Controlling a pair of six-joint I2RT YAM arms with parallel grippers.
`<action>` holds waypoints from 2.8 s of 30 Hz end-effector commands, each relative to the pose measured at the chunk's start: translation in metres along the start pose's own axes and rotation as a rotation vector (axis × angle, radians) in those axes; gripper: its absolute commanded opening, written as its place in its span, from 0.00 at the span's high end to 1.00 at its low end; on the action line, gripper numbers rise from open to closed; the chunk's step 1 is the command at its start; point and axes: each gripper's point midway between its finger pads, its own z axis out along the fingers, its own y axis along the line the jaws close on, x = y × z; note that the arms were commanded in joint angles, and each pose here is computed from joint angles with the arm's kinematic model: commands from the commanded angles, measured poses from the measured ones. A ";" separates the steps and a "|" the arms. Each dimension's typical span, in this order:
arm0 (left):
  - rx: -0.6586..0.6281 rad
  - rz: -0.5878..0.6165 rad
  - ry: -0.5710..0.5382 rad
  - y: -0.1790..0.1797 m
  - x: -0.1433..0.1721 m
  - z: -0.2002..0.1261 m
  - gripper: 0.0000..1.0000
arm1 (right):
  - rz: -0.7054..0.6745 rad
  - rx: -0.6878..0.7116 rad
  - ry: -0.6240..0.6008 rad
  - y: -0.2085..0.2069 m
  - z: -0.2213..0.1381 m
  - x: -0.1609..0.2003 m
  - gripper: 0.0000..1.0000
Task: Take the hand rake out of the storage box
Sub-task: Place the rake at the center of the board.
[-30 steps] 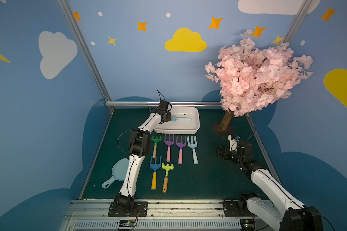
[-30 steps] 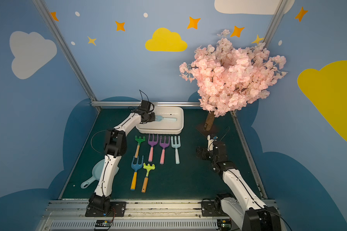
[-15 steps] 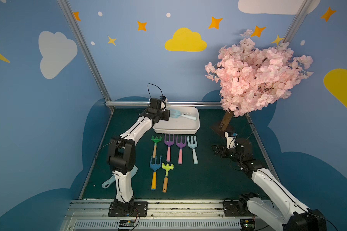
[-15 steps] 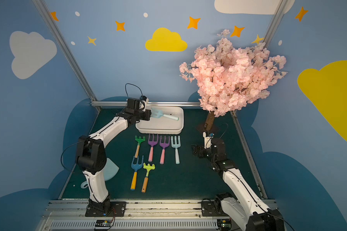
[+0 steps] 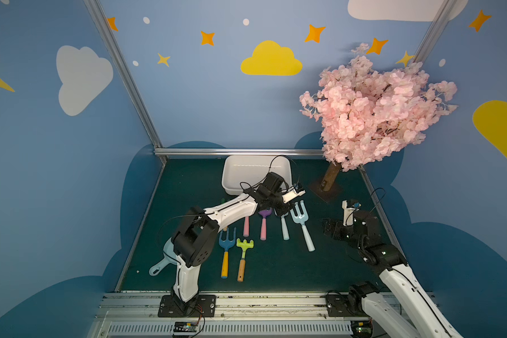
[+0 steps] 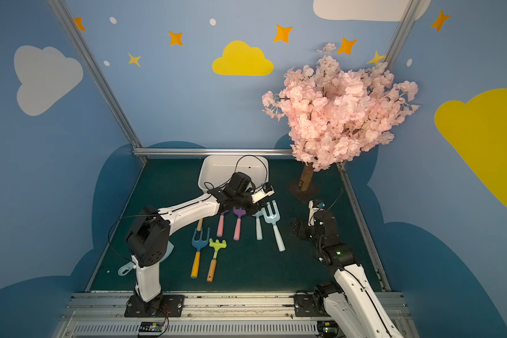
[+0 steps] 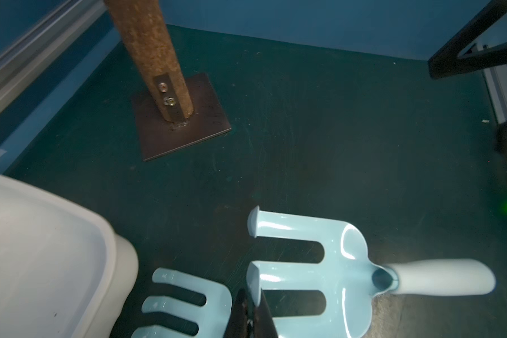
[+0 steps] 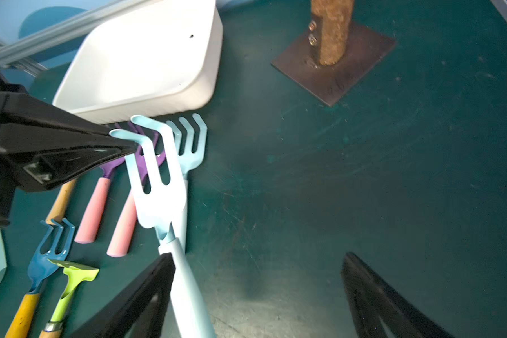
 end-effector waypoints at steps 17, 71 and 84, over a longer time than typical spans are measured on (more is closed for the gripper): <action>0.108 0.045 0.107 -0.009 0.024 0.106 0.83 | 0.128 -0.013 0.235 -0.002 0.028 0.063 0.12; -0.752 -0.720 -0.246 0.011 0.177 -0.260 0.00 | -0.157 0.097 0.441 0.068 0.028 0.122 1.00; -0.733 -0.726 -0.256 0.010 0.180 -0.258 0.00 | -0.310 -0.112 0.520 0.198 0.027 0.196 1.00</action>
